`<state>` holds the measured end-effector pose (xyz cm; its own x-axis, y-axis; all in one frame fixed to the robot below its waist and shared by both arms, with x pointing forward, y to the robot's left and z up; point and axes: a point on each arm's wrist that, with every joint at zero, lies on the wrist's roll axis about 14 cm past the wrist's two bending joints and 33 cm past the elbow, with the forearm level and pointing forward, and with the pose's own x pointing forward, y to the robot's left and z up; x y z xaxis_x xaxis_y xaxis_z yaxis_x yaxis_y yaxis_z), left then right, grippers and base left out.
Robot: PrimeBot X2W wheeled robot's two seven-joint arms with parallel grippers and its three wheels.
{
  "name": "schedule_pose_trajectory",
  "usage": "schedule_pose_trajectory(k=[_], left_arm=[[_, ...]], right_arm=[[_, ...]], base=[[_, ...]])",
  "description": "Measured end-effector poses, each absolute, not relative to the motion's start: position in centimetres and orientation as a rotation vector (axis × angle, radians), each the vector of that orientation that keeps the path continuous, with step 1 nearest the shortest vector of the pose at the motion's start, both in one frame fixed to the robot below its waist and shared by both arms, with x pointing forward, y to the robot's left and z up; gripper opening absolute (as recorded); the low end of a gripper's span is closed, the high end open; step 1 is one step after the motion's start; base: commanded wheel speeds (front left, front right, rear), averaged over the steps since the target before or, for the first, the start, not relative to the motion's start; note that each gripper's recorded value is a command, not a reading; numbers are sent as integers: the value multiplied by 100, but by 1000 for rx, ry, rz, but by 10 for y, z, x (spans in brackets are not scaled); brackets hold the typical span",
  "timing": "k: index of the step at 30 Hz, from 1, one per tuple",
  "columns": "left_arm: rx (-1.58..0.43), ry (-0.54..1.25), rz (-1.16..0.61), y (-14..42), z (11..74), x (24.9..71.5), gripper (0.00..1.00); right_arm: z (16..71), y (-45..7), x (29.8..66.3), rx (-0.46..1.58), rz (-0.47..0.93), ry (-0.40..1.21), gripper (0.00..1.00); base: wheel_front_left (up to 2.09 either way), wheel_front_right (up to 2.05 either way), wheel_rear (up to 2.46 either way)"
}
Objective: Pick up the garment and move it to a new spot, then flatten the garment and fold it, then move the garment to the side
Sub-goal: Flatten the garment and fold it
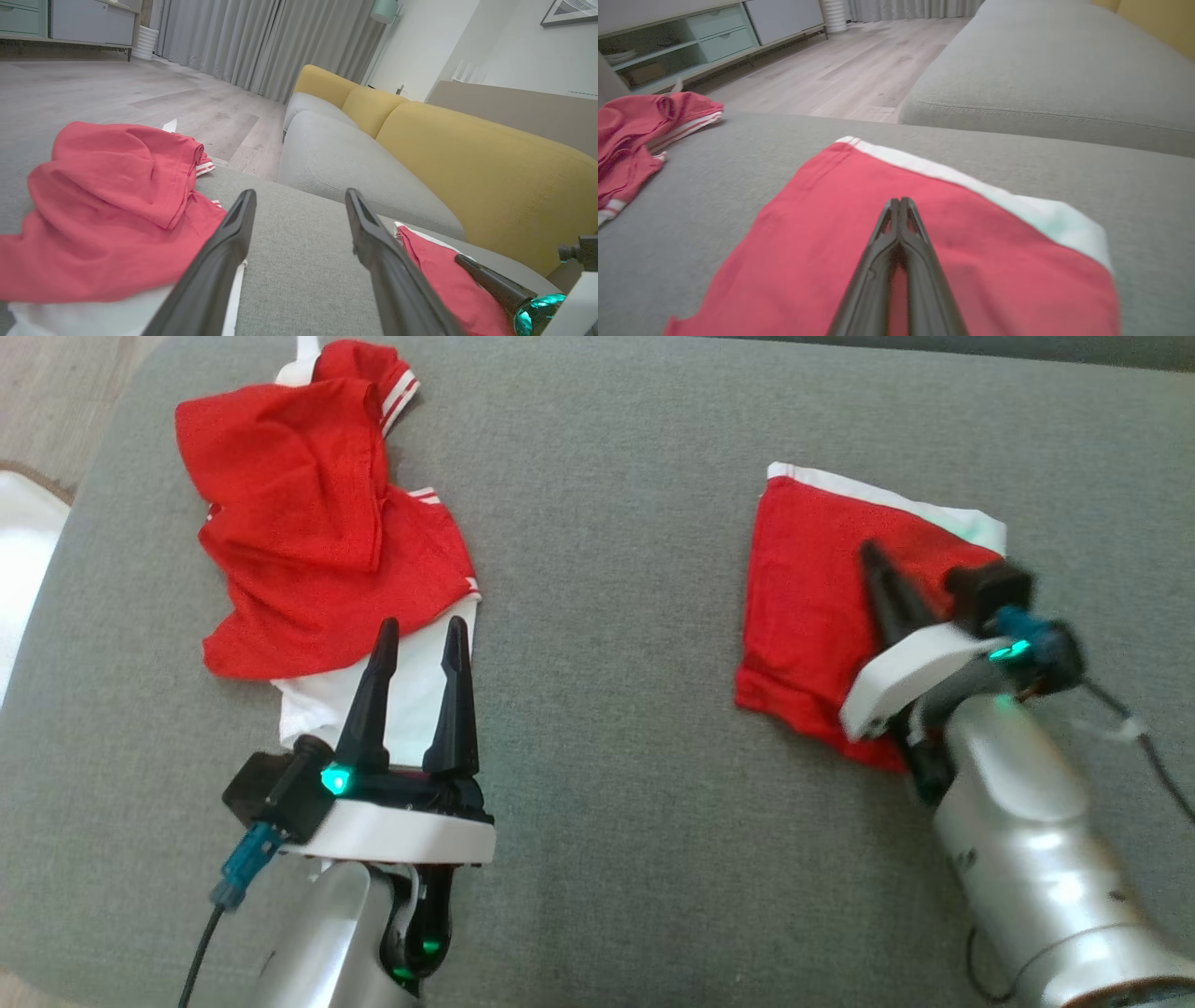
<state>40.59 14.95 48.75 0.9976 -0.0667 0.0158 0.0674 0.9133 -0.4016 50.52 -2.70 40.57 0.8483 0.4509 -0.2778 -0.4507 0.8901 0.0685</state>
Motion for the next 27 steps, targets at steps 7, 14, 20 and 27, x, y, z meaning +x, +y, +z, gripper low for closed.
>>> schedule_pose_trajectory(k=[7,14,20,27], left_arm=[[-418,-6,-97,140,491,407,100],[-391,4,-140,128,489,405,100],[-368,-2,-168,119,491,410,100],[-339,-1,-196,108,492,412,100]], right_arm=[[377,-13,461,31,544,429,0],[403,-25,468,52,512,345,0],[464,-81,489,82,367,131,0],[453,-141,440,54,218,126,20]], base=[[0,0,0],[0,0,0],[0,0,0],[0,0,0]])
